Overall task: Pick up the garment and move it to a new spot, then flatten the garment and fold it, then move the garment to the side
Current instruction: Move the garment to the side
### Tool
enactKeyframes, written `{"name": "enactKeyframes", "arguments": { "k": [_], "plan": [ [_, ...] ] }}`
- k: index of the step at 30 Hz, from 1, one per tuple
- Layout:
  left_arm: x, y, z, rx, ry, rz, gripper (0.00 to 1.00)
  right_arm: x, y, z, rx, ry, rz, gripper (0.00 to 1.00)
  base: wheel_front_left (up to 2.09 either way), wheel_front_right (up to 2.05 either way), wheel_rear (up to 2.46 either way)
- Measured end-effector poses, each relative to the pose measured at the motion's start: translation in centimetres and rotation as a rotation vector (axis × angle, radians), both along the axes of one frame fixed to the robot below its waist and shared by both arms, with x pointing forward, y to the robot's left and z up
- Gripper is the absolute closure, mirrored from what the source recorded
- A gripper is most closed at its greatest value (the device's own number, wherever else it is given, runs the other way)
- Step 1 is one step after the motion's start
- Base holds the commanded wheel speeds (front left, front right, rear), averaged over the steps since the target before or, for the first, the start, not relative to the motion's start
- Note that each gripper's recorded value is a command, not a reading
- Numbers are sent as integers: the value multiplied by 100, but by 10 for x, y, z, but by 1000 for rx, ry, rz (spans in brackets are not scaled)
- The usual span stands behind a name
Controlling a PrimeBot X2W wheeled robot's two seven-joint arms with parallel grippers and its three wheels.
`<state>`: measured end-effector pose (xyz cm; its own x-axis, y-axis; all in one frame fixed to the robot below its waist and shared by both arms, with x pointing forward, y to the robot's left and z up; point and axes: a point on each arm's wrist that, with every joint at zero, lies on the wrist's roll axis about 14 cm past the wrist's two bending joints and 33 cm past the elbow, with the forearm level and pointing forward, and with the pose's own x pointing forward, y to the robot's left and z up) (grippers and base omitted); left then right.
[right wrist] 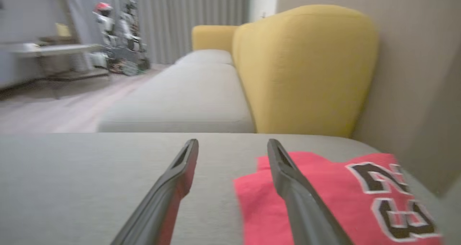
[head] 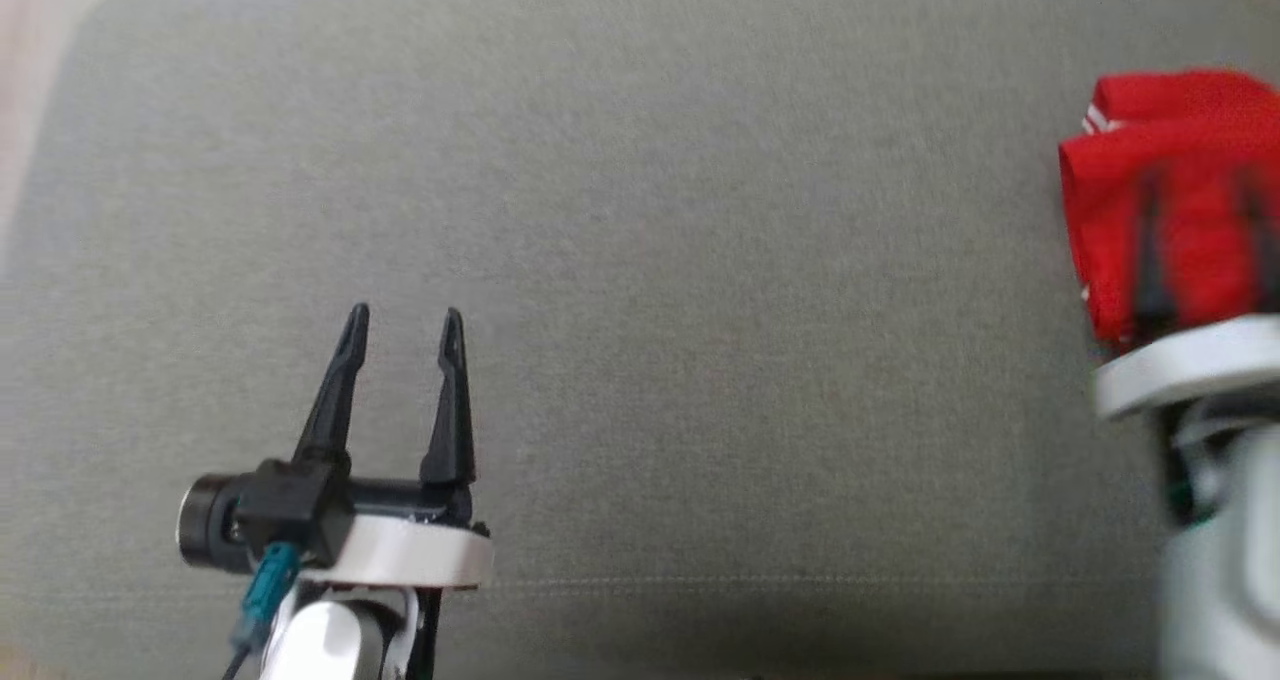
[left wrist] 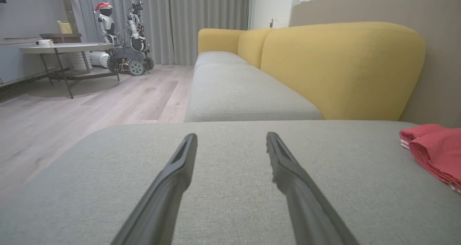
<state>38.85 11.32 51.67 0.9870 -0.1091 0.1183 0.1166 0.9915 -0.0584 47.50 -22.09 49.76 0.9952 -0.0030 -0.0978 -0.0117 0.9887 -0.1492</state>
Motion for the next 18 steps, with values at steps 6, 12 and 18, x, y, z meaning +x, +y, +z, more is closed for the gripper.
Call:
{"name": "enactKeyframes", "arguments": {
  "k": [6, 12, 18],
  "plan": [
    [-26, 29, 27, -7, -71, 99, 0, -36, 82, -3, 139, -93, 217, 0, 0, 0, 0],
    [-57, 41, 33, 17, -94, 143, 0, -68, 114, 11, 197, -143, 285, 0, 0, 0, 0],
    [-76, 41, 33, 32, -100, 129, 0, -96, 126, 26, 215, -193, 320, 0, 0, 0, 0]
  ]
}}
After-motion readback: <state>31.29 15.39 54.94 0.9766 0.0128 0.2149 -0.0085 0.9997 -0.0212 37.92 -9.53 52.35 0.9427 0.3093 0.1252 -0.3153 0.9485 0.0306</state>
